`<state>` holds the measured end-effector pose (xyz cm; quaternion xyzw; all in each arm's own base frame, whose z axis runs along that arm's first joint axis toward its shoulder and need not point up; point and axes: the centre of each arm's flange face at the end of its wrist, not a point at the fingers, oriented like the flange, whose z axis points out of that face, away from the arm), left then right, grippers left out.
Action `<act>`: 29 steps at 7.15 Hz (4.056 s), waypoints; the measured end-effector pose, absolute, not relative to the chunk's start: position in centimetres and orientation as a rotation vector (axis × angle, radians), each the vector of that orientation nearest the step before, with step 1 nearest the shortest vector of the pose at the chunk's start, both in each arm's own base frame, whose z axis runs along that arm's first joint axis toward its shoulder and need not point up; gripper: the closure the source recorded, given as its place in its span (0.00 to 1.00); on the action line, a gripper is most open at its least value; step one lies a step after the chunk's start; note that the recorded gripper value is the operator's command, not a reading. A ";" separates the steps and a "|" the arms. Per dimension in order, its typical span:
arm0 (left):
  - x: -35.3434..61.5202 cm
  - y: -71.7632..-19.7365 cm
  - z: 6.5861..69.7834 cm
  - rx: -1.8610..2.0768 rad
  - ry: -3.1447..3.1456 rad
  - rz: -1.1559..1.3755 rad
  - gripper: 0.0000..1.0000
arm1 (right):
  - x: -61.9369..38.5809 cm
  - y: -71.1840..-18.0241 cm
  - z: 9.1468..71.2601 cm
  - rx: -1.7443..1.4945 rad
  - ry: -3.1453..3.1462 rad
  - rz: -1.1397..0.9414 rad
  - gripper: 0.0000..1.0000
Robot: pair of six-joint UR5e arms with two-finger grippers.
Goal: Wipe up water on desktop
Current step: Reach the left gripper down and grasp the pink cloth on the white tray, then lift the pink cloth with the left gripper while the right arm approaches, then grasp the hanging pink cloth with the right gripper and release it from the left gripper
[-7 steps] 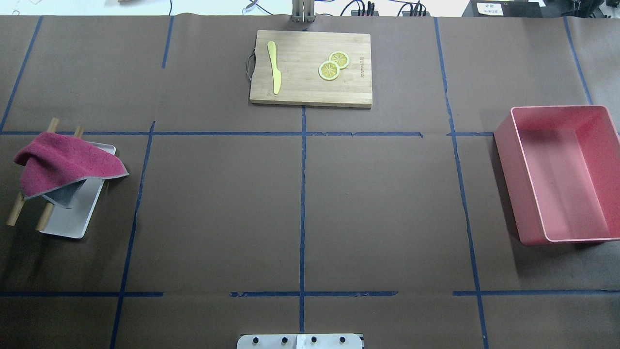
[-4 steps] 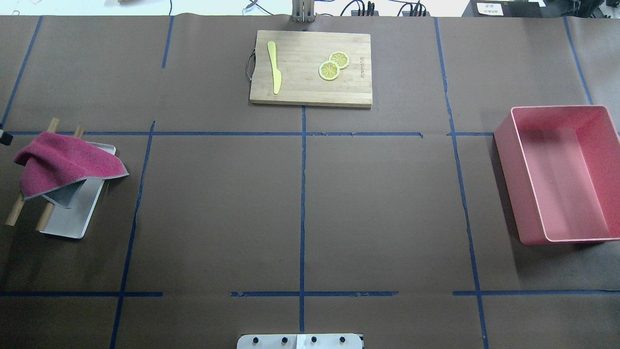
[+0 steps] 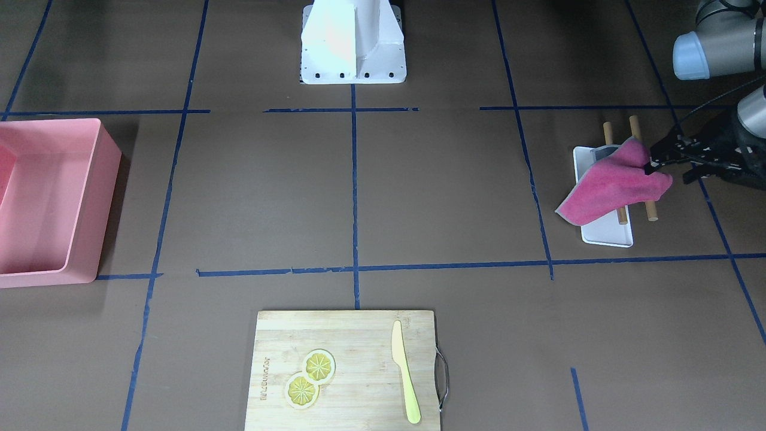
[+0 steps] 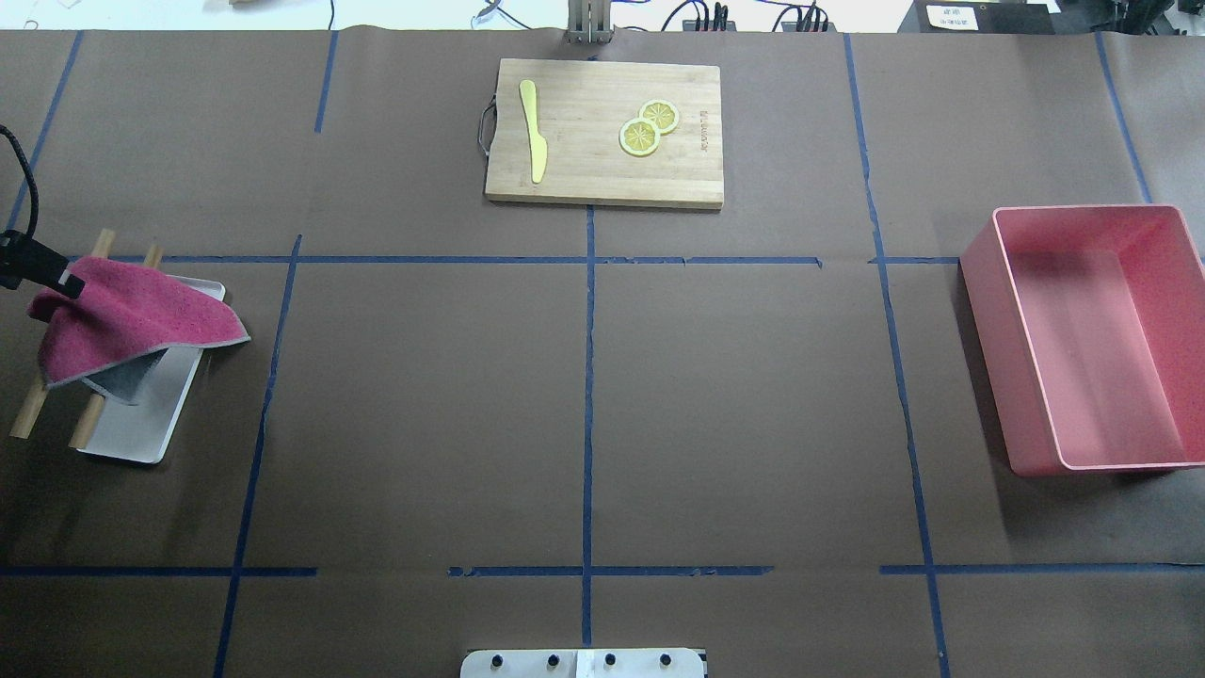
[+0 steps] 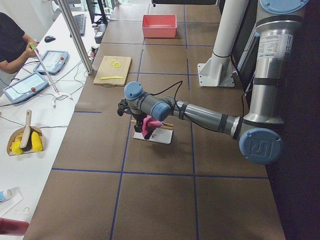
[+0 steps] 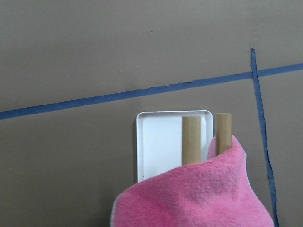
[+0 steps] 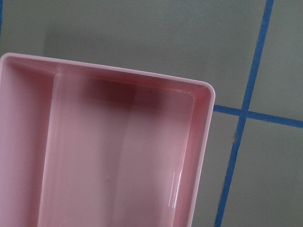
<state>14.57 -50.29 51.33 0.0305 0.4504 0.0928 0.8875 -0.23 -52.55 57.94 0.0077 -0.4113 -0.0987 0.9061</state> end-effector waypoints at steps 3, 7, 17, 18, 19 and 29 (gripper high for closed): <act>15.3 -50.6 51.1 0.060 0.939 0.202 0.95 | -0.4 -52.6 58.1 0.012 -0.850 -0.205 0.00; 15.5 -50.8 50.2 0.062 0.948 0.201 1.00 | -0.5 -52.6 58.1 0.010 -0.850 -0.207 0.00; 34.0 -51.3 21.5 -0.122 1.148 -0.215 1.00 | -13.2 -53.1 48.1 0.306 -0.929 -0.298 0.00; 36.8 -51.3 19.8 -0.179 1.145 -0.273 1.00 | -16.7 -52.2 45.9 0.361 -0.958 -0.259 0.00; 39.3 -51.3 18.2 -0.204 1.140 -0.314 1.00 | -21.0 -50.3 42.8 0.423 -0.977 -0.236 0.00; 47.9 -48.6 10.0 -0.245 1.167 -0.374 0.97 | -46.8 -33.3 22.1 0.840 -1.079 -0.190 0.01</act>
